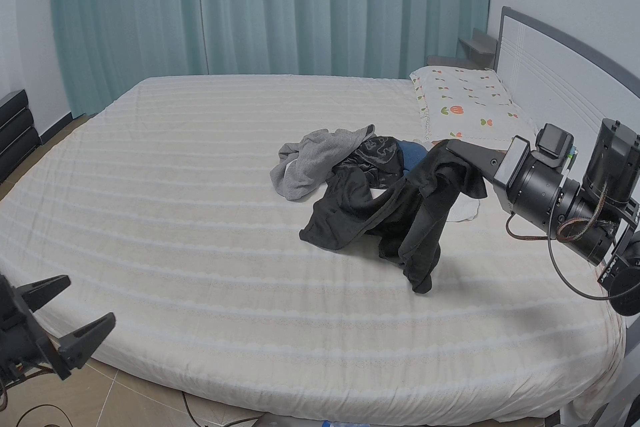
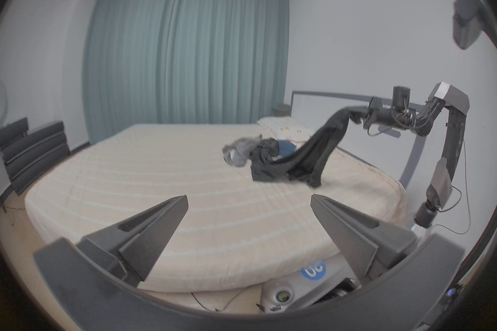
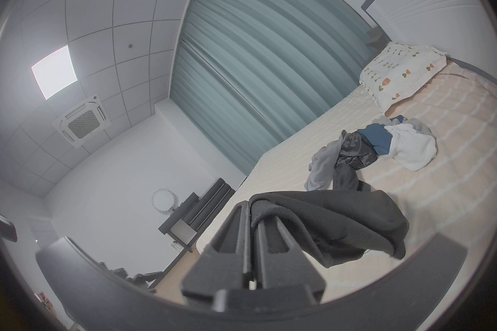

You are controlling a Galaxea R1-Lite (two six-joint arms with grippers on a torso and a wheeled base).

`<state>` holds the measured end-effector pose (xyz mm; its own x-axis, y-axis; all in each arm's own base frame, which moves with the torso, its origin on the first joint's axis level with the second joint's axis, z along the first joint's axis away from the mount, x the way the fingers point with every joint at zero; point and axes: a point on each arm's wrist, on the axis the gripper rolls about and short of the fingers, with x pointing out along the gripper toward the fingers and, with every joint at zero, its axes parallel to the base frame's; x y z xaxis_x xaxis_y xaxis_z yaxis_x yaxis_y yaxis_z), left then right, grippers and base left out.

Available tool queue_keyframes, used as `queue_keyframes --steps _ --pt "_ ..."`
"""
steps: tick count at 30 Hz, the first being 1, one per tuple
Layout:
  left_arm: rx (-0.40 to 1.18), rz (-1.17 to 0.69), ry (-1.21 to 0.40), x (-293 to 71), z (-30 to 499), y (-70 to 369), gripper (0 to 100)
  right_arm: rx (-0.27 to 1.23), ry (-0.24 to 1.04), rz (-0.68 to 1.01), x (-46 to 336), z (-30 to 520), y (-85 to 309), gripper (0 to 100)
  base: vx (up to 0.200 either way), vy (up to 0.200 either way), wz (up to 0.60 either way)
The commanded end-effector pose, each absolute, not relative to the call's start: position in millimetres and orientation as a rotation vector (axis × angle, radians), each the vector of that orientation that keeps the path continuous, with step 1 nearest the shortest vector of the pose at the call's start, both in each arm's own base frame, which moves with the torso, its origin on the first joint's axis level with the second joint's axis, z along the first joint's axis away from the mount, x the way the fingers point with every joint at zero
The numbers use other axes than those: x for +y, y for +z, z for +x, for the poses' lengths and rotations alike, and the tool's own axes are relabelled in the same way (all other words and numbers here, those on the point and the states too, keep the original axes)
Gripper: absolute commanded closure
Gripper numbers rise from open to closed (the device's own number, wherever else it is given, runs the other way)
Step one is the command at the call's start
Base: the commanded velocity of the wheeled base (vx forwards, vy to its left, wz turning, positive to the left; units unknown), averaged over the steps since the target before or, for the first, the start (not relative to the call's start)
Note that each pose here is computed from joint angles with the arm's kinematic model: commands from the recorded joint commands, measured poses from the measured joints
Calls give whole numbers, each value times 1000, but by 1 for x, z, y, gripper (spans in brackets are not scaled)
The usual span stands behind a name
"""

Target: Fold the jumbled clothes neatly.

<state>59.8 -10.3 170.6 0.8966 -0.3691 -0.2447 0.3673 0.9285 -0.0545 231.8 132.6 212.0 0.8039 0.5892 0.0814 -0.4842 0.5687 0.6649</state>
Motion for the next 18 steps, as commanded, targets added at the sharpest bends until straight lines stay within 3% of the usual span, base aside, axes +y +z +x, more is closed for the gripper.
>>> queue_keyframes --steps 1,7,13,18 --pt "689 13 -610 -51 169 119 0 65 680 743 128 216 238 100 0 0 0" --pt "717 50 -607 -87 214 85 0 71 679 740 129 218 238 100 0 0 0" --pt "788 -42 -514 -145 250 42 0 60 688 738 130 219 243 100 0 0 0" --pt "719 -26 -447 -167 279 12 0 75 681 734 130 218 247 100 0 0 0"
